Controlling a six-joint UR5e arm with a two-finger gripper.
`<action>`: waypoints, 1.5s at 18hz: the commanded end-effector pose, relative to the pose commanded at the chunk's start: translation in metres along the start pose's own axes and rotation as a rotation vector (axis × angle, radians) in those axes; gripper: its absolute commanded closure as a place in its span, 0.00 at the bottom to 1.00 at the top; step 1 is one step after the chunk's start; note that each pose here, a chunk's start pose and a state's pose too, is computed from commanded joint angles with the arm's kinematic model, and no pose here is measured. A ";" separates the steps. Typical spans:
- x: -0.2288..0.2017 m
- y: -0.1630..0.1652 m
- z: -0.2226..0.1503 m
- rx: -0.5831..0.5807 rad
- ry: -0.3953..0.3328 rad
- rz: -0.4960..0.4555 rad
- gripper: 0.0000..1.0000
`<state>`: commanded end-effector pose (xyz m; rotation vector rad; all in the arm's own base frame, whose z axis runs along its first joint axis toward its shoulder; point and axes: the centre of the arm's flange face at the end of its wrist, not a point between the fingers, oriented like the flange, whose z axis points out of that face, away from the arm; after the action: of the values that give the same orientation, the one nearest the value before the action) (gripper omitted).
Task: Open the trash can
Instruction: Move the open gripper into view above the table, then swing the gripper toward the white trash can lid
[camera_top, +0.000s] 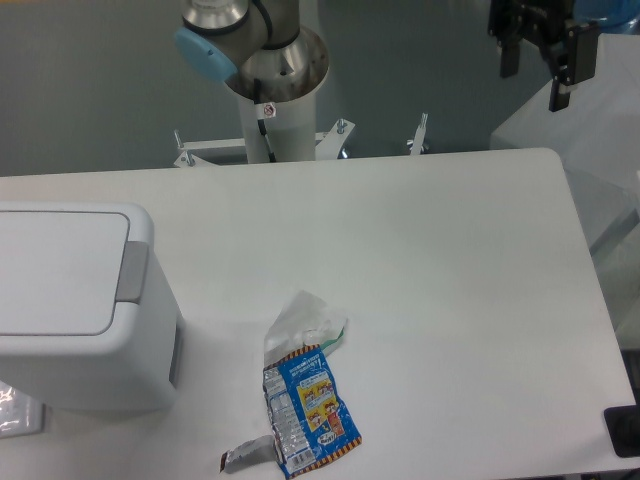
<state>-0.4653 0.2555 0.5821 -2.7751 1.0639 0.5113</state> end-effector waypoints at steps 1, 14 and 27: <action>0.000 0.000 0.001 0.001 0.001 0.000 0.00; -0.015 -0.034 0.003 0.168 -0.039 -0.383 0.00; -0.027 -0.210 0.027 0.346 0.022 -0.738 0.00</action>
<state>-0.3510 0.4345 0.5652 -2.5905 0.0611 0.1713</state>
